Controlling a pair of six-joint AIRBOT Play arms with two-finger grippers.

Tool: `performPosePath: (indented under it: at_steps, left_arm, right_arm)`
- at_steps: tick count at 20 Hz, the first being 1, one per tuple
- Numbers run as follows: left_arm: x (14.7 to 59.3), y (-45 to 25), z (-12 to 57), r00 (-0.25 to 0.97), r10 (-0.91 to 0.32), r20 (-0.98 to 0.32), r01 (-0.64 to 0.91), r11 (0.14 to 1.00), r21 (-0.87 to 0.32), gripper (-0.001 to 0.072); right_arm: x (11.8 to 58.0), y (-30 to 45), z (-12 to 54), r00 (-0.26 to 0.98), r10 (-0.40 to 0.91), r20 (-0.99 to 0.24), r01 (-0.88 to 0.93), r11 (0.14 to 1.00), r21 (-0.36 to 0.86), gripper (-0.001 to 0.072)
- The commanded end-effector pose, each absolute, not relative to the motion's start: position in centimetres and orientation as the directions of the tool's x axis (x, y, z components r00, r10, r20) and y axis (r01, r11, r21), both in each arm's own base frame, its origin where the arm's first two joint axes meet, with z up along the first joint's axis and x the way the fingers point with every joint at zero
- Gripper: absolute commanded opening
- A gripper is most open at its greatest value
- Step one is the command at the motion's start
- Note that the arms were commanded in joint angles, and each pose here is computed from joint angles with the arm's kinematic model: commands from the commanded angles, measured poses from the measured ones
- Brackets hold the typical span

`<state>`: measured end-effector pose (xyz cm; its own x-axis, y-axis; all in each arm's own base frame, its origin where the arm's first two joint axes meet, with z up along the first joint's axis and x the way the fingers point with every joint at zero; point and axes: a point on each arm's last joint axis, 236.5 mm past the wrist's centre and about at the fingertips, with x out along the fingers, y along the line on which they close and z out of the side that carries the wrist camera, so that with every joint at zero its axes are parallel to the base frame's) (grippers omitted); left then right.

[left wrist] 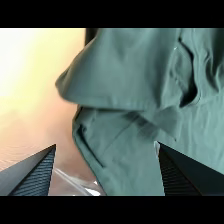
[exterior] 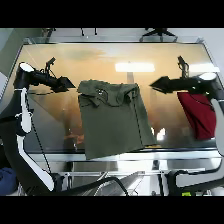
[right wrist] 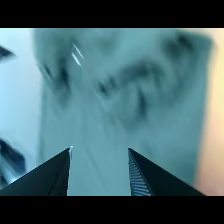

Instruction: Fold the shirts.

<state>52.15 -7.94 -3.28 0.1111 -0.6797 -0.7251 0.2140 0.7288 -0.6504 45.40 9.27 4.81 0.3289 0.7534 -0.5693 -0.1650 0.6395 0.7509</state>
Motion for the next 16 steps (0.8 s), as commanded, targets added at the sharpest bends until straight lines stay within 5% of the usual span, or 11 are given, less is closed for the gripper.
performPosePath:
  at_steps: [1, 6, 8, 16]
  left_arm:
    - [50.9, -10.0, -4.1, 0.063, -0.742, -0.667, 0.196, 0.665, -0.721, 0.0689]
    - [48.7, -16.3, -5.5, -0.044, -0.74, -0.672, 0.286, 0.635, -0.718, 0.0689]
    - [49.1, -18.5, -5.1, -0.034, -0.738, -0.674, 0.326, 0.629, -0.705, 0.0689]
    - [48.3, -24.1, -6.4, -0.065, -0.724, -0.687, 0.392, 0.615, -0.685, 0.0688]
  right_arm:
    - [37.1, 4.3, 0.5, 0.186, 0.615, -0.767, 0.046, 0.774, 0.632, 0.0395]
    - [28.2, 5.1, -6.8, 0.141, 0.57, -0.809, 0.255, 0.769, 0.586, 0.0405]
    - [26.2, 5.4, -9.4, 0.125, 0.556, -0.822, 0.305, 0.766, 0.565, 0.0528]
    - [25.2, 7.4, -12.1, 0.13, 0.622, -0.772, 0.293, 0.72, 0.629, 0.0527]
